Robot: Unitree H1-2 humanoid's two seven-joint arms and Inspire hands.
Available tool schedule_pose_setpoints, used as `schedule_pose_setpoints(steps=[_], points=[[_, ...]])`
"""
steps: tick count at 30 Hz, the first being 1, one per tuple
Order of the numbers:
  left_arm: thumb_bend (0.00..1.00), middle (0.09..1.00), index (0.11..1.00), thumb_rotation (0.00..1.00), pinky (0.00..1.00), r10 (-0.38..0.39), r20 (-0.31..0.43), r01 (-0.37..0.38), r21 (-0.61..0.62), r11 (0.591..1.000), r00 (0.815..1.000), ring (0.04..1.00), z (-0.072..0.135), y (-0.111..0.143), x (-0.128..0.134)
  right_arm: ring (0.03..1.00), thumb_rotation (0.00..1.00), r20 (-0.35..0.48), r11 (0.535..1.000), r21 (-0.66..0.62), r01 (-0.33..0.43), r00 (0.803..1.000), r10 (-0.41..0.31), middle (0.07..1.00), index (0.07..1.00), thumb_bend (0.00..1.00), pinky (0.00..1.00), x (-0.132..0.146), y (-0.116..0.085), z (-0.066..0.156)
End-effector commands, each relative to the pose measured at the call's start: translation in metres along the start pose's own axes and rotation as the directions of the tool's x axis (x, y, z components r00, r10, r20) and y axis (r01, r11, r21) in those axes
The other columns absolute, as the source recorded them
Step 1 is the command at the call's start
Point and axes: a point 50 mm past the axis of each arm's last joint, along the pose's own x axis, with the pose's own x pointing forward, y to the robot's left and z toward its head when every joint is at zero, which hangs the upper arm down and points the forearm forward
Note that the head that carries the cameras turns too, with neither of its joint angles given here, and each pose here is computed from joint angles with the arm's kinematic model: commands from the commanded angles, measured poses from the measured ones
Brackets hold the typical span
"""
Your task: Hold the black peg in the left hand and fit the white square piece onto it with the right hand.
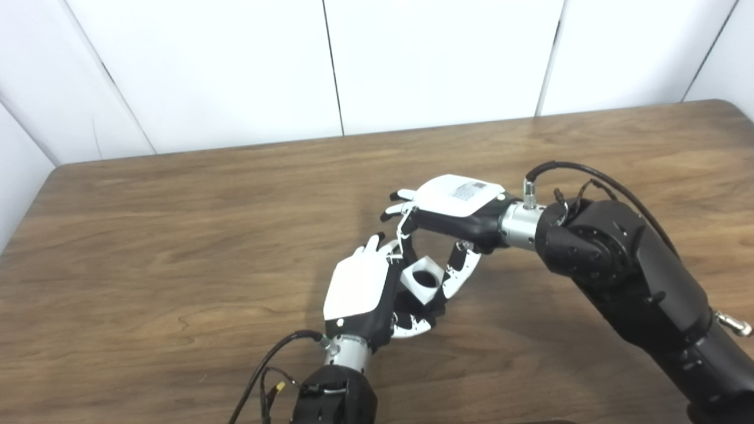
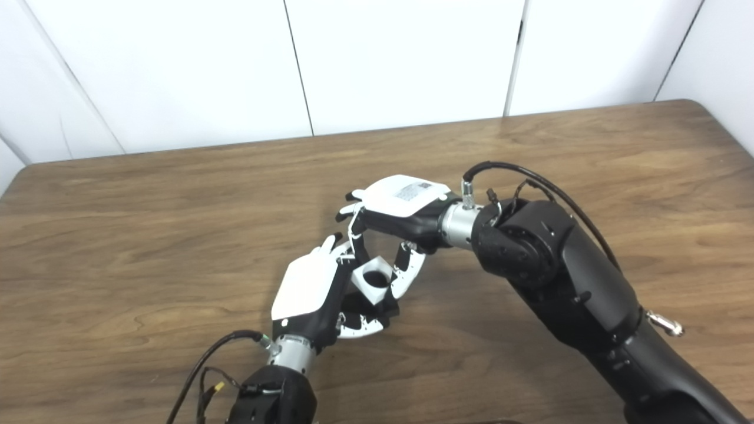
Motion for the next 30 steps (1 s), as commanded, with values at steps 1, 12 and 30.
schedule_pose_setpoints(steps=[1, 12, 30], points=[[0.52, 0.899, 0.491, 0.07, 0.96, 0.017, 0.03, -0.016, -0.008, 1.0, 0.999, 0.99, 0.0087, 0.001, 0.0025, 1.0, 0.15, 0.024, 0.997, -0.048, 0.061, 0.998, -0.06, 0.916, 0.49, 0.52, 0.95, 0.0012, -0.0179, 0.0058], [0.52, 0.899, 0.491, 0.07, 0.96, 0.019, 0.023, -0.019, -0.009, 1.0, 1.0, 0.99, 0.011, 0.0006, 0.0039, 1.0, 0.15, 0.035, 0.997, -0.056, 0.053, 0.998, -0.051, 0.92, 0.49, 0.52, 0.92, 0.0017, -0.0172, 0.0061], [0.78, 0.895, 0.613, 0.2, 0.95, 0.019, -0.004, -0.019, 0.026, 0.999, 1.0, 0.978, 0.0095, 0.0033, 0.0051, 1.0, 0.15, 0.029, 0.995, -0.094, 0.041, 0.999, -0.039, 0.92, 0.492, 0.52, 0.91, -0.0037, -0.0168, 0.0058]])
